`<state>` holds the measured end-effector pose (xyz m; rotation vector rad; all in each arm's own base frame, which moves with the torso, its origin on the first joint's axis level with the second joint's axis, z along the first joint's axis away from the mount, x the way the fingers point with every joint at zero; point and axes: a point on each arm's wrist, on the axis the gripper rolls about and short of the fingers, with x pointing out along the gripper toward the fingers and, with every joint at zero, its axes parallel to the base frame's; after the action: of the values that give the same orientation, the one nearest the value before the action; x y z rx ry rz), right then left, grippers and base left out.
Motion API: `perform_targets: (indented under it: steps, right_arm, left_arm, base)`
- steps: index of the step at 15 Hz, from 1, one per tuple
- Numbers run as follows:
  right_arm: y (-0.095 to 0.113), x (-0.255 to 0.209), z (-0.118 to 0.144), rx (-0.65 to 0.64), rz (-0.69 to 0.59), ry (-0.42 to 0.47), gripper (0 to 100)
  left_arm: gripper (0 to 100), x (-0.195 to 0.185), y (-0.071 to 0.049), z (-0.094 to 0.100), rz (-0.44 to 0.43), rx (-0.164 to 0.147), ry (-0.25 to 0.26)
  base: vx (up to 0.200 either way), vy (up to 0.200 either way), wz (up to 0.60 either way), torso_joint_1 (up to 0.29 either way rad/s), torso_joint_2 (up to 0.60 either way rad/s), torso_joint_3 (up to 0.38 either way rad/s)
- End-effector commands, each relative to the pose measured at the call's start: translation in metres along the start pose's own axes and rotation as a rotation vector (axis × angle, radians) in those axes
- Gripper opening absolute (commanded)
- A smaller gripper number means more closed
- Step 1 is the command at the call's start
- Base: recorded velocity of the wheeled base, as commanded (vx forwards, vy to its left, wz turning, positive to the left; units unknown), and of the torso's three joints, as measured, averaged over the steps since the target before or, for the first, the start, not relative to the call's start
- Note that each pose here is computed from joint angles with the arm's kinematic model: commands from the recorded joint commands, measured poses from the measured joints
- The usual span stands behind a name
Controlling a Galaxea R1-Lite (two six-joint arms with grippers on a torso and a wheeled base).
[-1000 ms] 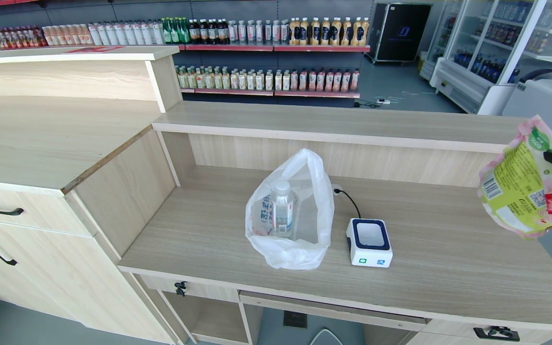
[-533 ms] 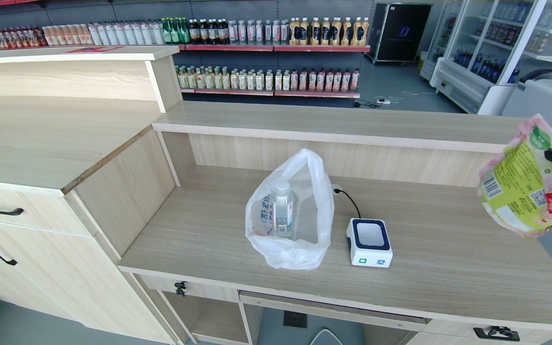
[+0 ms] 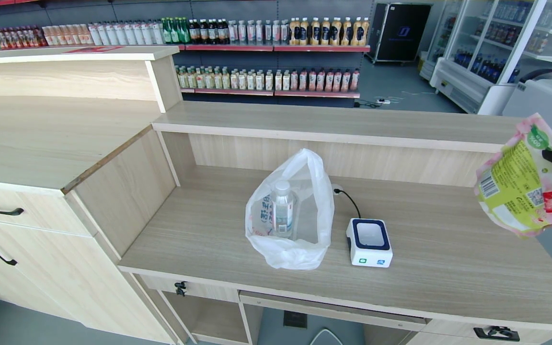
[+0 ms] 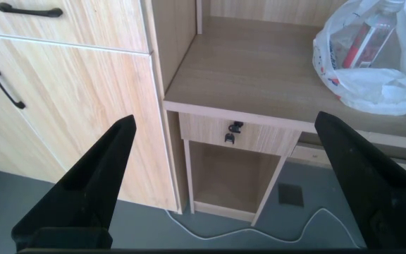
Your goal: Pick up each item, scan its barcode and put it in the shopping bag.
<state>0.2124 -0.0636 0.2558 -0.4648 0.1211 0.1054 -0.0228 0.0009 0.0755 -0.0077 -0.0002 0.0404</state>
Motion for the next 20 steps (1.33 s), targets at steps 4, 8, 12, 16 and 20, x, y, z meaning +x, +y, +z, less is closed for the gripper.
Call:
perform_targets:
  steps: [4,8,12,16,20]
  right_arm:
    - [0.002,0.002,0.002,0.028,0.036,-0.024,0]
    - [0.003,0.003,0.005,0.043,0.045,-0.034,0]
    - [0.001,0.008,0.005,0.065,0.044,-0.045,0]
    - [0.002,0.041,-0.007,0.111,0.061,-0.07,0]
    - [0.004,0.076,-0.023,0.139,0.072,-0.104,0]
  left_arm:
    - [100,0.0,0.0,0.0,0.001,0.0,0.0]
    - [100,0.0,0.0,0.0,0.001,0.0,0.0]
    - [100,0.0,0.0,0.0,0.001,0.0,0.0]
    - [100,0.0,0.0,0.0,0.001,0.0,0.0]
    - [100,0.0,0.0,0.0,0.001,0.0,0.0]
  base:
    - [0.0,0.0,0.45,-0.001,0.0,0.003]
    - [0.0,0.0,0.6,0.004,0.0,0.005]
    - [0.0,0.0,0.6,0.001,0.0,0.004]
    - [0.0,0.0,0.15,0.001,0.0,0.001]
    - [0.0,0.0,0.0,0.0,0.0,0.0]
